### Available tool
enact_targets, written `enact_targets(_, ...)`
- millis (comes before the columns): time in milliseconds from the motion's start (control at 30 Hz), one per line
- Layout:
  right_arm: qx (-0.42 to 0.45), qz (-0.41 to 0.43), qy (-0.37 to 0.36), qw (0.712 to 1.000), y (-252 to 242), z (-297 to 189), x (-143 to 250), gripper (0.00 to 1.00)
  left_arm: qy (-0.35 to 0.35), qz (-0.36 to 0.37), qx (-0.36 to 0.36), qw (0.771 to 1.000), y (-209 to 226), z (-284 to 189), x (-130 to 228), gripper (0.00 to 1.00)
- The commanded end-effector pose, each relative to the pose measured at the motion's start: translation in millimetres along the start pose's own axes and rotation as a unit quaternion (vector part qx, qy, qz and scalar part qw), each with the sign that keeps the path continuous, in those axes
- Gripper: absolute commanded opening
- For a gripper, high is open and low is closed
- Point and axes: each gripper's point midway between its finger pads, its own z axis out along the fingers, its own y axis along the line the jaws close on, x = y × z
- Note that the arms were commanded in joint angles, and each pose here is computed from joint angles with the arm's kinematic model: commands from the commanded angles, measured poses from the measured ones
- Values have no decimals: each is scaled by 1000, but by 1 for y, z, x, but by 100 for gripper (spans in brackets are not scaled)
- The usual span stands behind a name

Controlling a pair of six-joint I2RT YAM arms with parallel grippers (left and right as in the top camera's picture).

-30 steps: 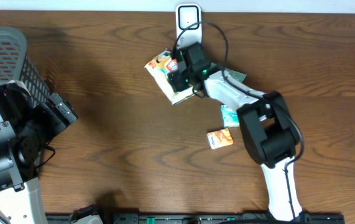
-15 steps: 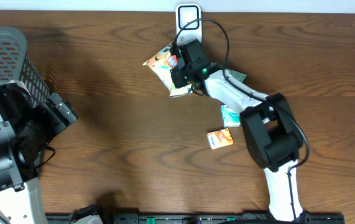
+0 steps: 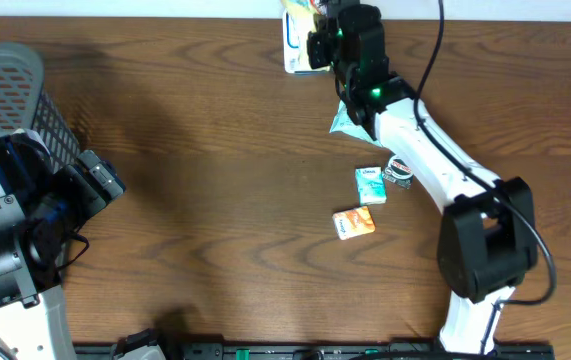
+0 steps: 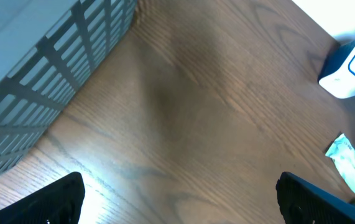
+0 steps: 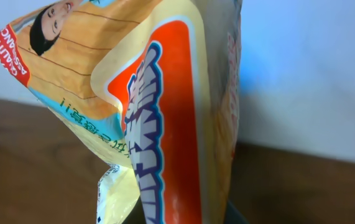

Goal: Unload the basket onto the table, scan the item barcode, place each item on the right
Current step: 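Lift the snack bag and hold it up to the scanner, then carry the snack bag right and drop it at the table edge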

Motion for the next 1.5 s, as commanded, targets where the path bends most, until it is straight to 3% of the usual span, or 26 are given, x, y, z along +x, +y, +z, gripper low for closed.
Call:
enact_targets(0, 15, -19, -8, 1000, -9, 30, 27, 1, -6, -2, 5, 1000, -2, -4, -3, 98)
enact_targets(300, 18, -2, -126, 992, -21, 73, 41, 1, -6, -2, 5, 1000, -2, -4, -3, 98)
enact_targets(733, 33, 2, -133, 991, -43, 77, 45, 1, -6, -2, 5, 1000, -2, -4, -3, 98)
enact_targets(933, 44, 78, -156, 984, -75, 68, 22, 1, -6, -2, 5, 1000, -2, -4, -3, 98)
enact_targets(1033, 59, 123, -171, 976, -107, 51, -6, 1, -6, -2, 5, 1000, -2, -4, -3, 98)
enact_targets(1233, 148, 96, -137, 975, -191, -1, -44, 1, -6, -2, 5, 1000, -2, -4, -3, 97)
enact_targets(1367, 272, 101, -64, 955, -283, -56, -31, 1, -6, -2, 5, 1000, -2, -4, -3, 98)
enact_targets(1467, 339, 97, 18, 936, -355, -99, 6, 1, -6, -2, 5, 1000, -2, -4, -3, 97)
